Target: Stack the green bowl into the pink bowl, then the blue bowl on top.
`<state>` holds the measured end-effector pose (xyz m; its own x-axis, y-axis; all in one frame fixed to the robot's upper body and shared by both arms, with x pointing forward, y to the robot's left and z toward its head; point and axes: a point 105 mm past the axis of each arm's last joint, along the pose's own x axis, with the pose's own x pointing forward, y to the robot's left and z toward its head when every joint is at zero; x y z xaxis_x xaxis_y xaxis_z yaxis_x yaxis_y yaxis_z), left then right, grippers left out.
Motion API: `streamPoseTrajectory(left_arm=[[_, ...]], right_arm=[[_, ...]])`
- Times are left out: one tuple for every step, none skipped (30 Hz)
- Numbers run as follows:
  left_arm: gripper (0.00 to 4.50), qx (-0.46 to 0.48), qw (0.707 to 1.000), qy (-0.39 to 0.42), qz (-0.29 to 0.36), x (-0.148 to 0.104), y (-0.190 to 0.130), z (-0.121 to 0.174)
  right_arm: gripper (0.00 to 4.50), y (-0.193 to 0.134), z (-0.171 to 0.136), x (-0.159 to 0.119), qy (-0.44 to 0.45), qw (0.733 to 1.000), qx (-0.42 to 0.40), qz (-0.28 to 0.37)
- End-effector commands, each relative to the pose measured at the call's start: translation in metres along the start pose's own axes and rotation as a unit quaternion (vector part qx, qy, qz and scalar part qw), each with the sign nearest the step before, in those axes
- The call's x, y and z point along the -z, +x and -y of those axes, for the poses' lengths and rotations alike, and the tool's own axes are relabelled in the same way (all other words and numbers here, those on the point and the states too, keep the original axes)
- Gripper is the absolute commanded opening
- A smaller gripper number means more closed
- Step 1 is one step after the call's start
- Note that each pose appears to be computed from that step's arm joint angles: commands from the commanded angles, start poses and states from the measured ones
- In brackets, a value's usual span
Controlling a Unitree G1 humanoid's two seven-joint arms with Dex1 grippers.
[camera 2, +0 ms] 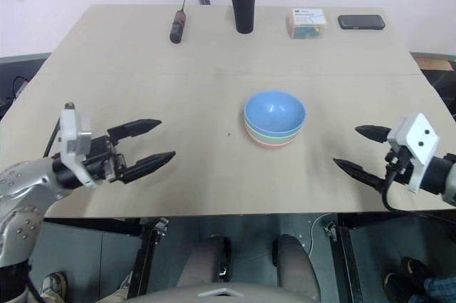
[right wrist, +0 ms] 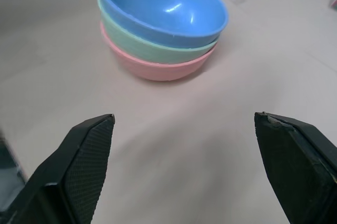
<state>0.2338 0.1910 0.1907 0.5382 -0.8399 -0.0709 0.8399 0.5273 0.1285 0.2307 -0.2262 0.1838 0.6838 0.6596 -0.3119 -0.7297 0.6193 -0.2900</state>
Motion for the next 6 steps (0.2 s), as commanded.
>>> streamPoseTrajectory(left_arm=[[4.50,-0.023,0.999,0.037,-0.025,-0.0042,-0.0026,-0.0033],[4.50,-0.019,0.999,0.040,-0.027,-0.0036,-0.0018,-0.0022],[4.50,-0.017,0.999,0.031,-0.026,-0.0032,-0.0013,-0.0017],[4.50,-0.013,0.999,0.024,-0.023,-0.0038,-0.0006,-0.0006],[4.50,-0.012,0.999,0.026,-0.025,-0.0038,-0.0002,-0.0009],[4.50,-0.010,0.999,0.022,-0.024,-0.0038,0.0007,-0.0008]], right_arm=[[4.44,-0.0103,0.0033,-0.0128,-0.029,0.999,0.005,0.014],[4.44,-0.0110,0.0036,-0.0127,-0.028,1.000,0.005,0.015],[4.44,-0.0116,0.0038,-0.0126,-0.030,0.999,0.004,0.013],[4.44,-0.0122,0.0040,-0.0125,-0.032,0.999,0.004,0.013],[4.44,-0.0127,0.0048,-0.0129,-0.031,0.999,0.006,0.016],[4.44,-0.0130,0.0053,-0.0128,-0.030,0.999,0.008,0.018]])
